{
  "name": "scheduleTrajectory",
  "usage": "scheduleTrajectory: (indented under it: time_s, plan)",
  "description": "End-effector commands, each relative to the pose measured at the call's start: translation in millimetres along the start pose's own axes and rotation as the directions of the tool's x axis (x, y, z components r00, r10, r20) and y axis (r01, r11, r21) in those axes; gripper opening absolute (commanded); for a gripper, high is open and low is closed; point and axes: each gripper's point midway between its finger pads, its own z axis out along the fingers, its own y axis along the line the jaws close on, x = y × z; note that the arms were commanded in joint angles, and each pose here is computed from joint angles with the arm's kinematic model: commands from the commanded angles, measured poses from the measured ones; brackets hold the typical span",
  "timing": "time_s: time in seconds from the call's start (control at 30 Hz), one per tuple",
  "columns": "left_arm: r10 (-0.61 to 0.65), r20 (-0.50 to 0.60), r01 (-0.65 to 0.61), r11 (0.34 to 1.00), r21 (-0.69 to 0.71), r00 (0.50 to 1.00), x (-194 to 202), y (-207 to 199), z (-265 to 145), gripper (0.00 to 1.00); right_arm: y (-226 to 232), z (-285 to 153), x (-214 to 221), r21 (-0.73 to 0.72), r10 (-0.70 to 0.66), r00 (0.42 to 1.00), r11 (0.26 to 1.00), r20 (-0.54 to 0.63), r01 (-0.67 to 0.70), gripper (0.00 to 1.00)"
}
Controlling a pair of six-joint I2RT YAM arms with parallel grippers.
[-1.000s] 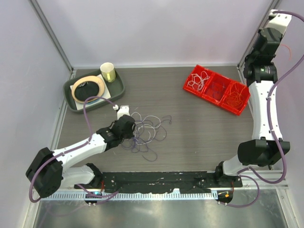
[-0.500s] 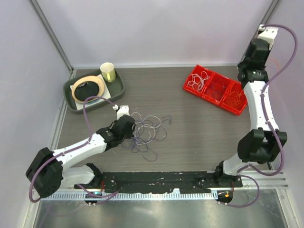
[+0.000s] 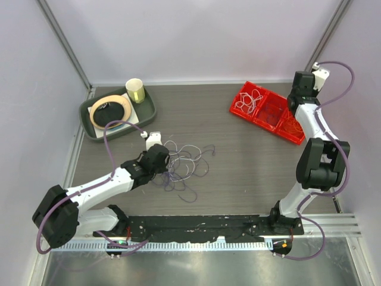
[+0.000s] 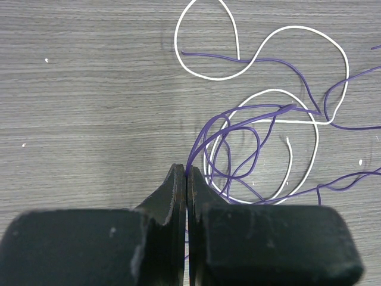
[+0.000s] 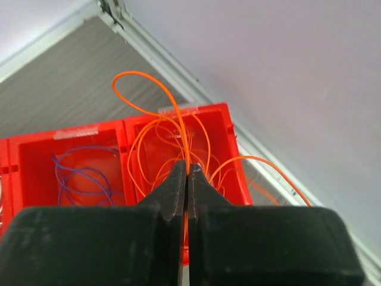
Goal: Untangle the cables
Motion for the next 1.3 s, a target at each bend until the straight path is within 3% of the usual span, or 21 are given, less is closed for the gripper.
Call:
scheduleTrajectory:
  time_s: [0.0, 0.33, 0.6, 0.73, 0.97, 1.07, 1.13, 1.27]
  plan:
    - [-0.042, 0.063, 0.043, 0.999, -0.005, 0.997, -15, 0, -3, 0.00, -3, 7, 19, 0.018, 0.129, 0.991, 0.992, -0.042, -0.129, 0.01]
    - [-0.040, 0.065, 0.042, 0.999, -0.018, 0.997, -15, 3, -2, 0.00, -4, 33, 94, 0.015, 0.113, 0.962, 0.993, -0.249, -0.113, 0.01]
    - [-0.035, 0.066, 0.037, 0.999, -0.026, 0.997, -16, 4, -2, 0.00, 7, 40, 118, -0.035, 0.140, 0.929, 0.986, -0.341, -0.162, 0.01]
    - [-0.034, 0.065, 0.036, 0.999, -0.024, 0.997, -15, 4, -2, 0.00, 7, 32, 97, -0.059, 0.156, 0.939, 0.981, -0.308, -0.182, 0.25]
    - [-0.036, 0.045, 0.036, 0.999, -0.002, 0.998, -15, -1, -5, 0.00, -4, -3, 44, -0.122, 0.150, 0.964, 0.976, -0.221, -0.180, 0.47]
    - [-0.044, 0.044, 0.043, 0.999, 0.025, 0.998, -17, -6, -6, 0.00, -11, -27, 19, -0.153, 0.174, 0.968, 0.967, -0.182, -0.202, 0.68]
    - [-0.043, 0.042, 0.041, 0.998, 0.046, 0.998, -21, -12, -10, 0.00, -14, -47, 2, -0.192, 0.189, 0.969, 0.957, -0.160, -0.218, 0.88]
    - [-0.058, 0.047, 0.053, 0.994, 0.097, 0.997, -30, -23, -16, 0.00, 1, -96, 0, -0.355, 0.208, 0.962, 0.898, -0.178, -0.259, 0.92]
